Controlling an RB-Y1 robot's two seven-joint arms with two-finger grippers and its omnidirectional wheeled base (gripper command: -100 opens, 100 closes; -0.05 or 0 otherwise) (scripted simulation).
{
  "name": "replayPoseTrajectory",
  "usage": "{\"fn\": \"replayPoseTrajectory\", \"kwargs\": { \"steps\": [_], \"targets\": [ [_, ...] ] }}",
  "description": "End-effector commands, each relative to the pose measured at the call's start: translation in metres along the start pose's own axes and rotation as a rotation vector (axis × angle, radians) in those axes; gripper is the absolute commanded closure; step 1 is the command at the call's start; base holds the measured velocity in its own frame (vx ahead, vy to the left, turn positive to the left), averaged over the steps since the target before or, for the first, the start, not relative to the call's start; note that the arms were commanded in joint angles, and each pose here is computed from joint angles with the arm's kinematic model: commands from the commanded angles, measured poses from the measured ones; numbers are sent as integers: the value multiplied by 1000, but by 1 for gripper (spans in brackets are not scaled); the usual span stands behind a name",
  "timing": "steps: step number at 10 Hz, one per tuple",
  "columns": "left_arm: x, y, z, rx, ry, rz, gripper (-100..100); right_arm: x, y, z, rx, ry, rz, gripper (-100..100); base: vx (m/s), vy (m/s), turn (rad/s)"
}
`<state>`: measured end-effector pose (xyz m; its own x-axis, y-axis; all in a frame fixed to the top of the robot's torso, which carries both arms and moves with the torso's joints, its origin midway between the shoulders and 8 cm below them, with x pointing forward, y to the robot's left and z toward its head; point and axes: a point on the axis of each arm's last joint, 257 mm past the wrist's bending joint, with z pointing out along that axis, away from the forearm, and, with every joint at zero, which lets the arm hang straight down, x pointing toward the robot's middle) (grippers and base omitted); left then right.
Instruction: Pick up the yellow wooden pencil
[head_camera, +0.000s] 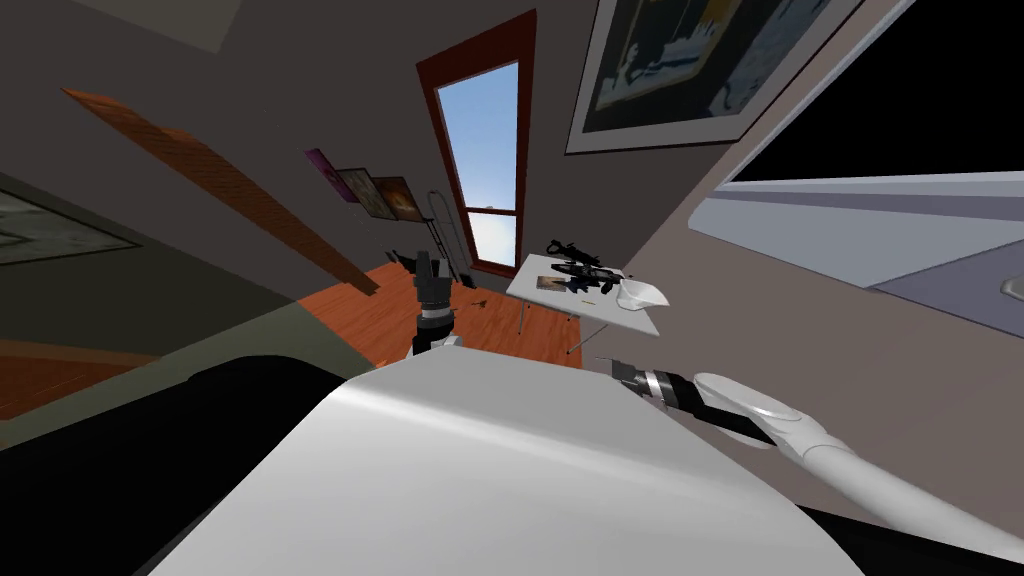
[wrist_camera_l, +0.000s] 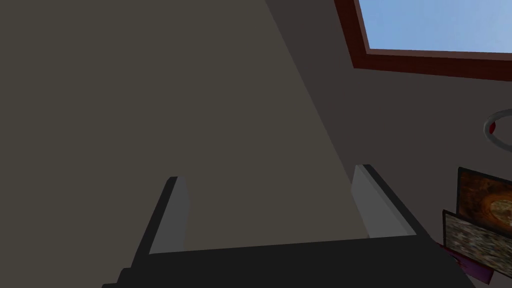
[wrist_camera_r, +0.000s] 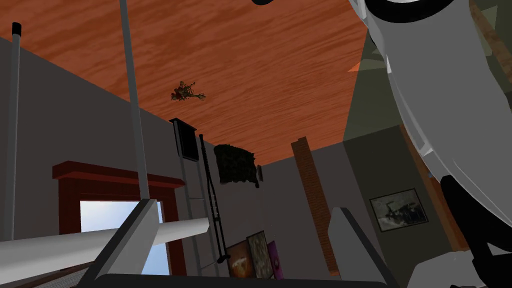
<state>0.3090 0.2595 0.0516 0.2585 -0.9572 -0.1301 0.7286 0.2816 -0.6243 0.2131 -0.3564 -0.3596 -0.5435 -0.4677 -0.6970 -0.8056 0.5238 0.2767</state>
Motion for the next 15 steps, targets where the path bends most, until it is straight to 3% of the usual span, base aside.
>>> {"fn": "replayPoseTrajectory", "kwargs": {
  "steps": [1,2,5,7,8,9,10,13,15],
  "targets": [
    [0,0,0,0,0,0,0,12,-5,-14,12,49,-6,-100,34,16,112],
    [0,0,0,0,0,0,0,32,-11,-29,27,117,-8,-100,42,23,215],
    [0,0,0,0,0,0,0,52,-22,-57,52,208,-17,-100,40,11,154],
    [0,0,0,0,0,0,0,83,-36,-98,94,339,-17,-100,51,14,307],
    [0,0,0,0,0,0,0,83,-37,-103,98,348,-21,-100,54,3,159],
    [0,0,0,0,0,0,0,95,-44,-125,122,411,-20,-100,51,15,240],
    [0,0,0,0,0,0,0,95,-44,-125,122,411,-20,-100,38,8,119],
    [0,0,0,0,0,0,0,122,-60,-184,194,560,-11,-100,70,-6,336],
    [0,0,0,0,0,0,0,135,-68,-212,239,629,0,-100,115,-49,353]
  ]
}}
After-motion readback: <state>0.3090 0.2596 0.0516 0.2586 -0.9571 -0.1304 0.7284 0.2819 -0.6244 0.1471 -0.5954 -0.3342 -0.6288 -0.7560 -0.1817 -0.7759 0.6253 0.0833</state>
